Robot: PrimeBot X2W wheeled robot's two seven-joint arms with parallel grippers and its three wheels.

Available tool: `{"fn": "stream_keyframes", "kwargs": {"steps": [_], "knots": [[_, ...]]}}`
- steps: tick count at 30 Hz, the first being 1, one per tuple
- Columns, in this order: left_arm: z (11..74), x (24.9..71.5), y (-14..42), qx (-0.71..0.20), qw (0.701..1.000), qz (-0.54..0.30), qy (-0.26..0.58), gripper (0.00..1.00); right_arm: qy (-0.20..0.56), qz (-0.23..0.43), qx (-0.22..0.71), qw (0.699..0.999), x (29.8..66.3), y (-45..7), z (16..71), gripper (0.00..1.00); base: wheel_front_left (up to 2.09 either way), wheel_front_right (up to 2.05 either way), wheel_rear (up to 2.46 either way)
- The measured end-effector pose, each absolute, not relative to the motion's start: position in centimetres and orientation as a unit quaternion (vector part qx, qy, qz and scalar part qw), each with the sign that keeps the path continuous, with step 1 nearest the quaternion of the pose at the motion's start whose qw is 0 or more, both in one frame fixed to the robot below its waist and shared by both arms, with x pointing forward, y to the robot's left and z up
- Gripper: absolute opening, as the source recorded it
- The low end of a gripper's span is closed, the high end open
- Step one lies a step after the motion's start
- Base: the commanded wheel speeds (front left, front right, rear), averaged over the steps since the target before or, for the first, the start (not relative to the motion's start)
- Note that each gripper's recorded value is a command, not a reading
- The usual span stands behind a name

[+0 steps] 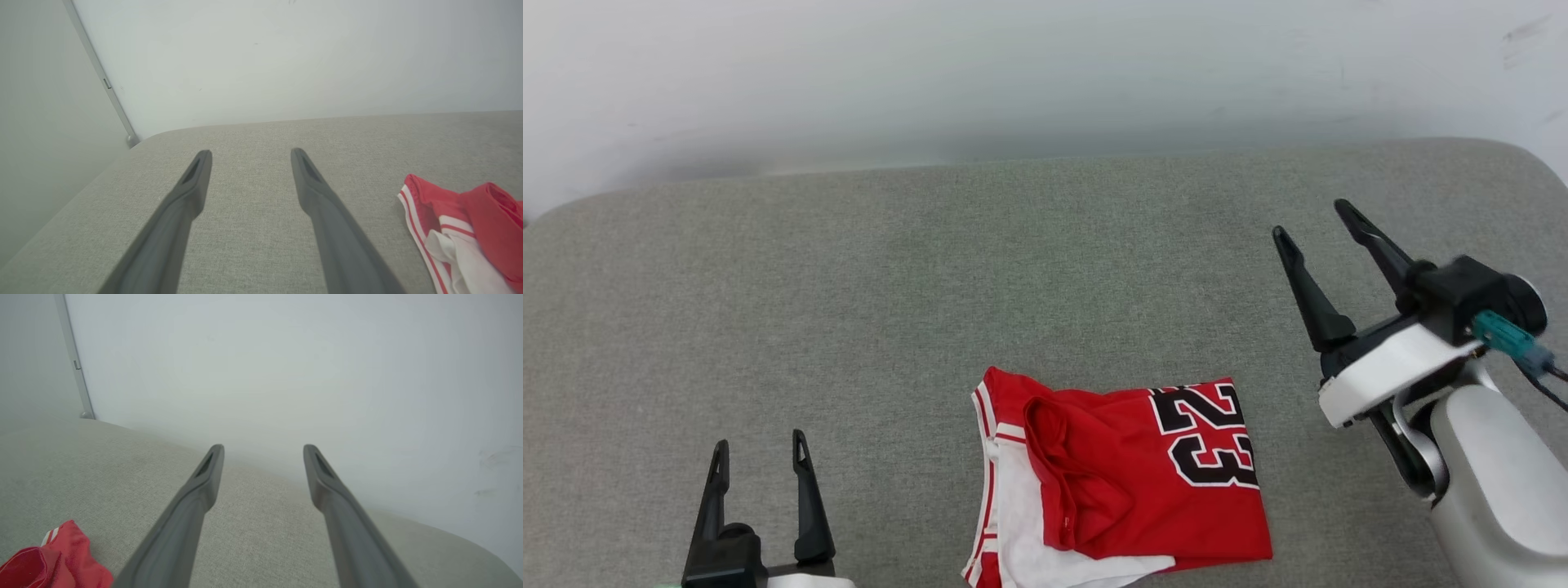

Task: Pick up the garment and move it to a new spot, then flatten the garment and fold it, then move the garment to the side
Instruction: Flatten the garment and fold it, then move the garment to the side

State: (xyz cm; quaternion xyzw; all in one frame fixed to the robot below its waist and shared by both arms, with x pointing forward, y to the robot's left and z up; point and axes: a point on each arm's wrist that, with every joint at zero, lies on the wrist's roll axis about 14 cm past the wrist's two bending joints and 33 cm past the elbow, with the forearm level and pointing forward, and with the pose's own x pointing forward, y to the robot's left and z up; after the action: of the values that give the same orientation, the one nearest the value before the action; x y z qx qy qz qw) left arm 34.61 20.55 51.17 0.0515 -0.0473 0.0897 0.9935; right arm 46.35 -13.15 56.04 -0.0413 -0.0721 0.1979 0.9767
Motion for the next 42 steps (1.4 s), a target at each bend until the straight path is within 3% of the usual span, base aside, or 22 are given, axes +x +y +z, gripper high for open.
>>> {"fn": "stream_keyframes", "kwargs": {"steps": [4,12,26,32,39,42], "knots": [[51.4,34.5,20.4,0.051,0.994,0.087,-0.051,1.0,-0.104,0.144,-0.025,0.984,44.3,-15.1,56.6,1.0,0.0,0.0,0.0],[51.5,33.5,20.3,0.048,0.994,0.087,-0.052,1.0,-0.093,0.078,0.006,0.993,38.7,-16.9,54.3,1.0,0.0,0.0,0.0],[51.2,31.5,19.9,0.041,0.995,0.073,-0.046,1.0,-0.042,0.04,0.042,0.997,33.3,-17.6,50.6,1.0,0.0,0.0,0.0],[50.9,31.4,20.0,0.042,0.996,0.074,-0.041,1.0,-0.052,0.041,0.044,0.997,33.6,-17.4,51.2,1.0,0.0,0.0,0.0],[50.5,31.7,19.8,0.041,0.996,0.07,-0.035,1.0,-0.174,0.073,-0.004,0.982,38.2,-17.4,59.6,1.0,0.0,0.0,0.0],[50.3,31.9,19.9,0.041,0.996,0.07,-0.031,1.0,-0.162,0.104,-0.022,0.981,40.7,-16.7,61.5,1.0,0.0,0.0,0.0]]}}
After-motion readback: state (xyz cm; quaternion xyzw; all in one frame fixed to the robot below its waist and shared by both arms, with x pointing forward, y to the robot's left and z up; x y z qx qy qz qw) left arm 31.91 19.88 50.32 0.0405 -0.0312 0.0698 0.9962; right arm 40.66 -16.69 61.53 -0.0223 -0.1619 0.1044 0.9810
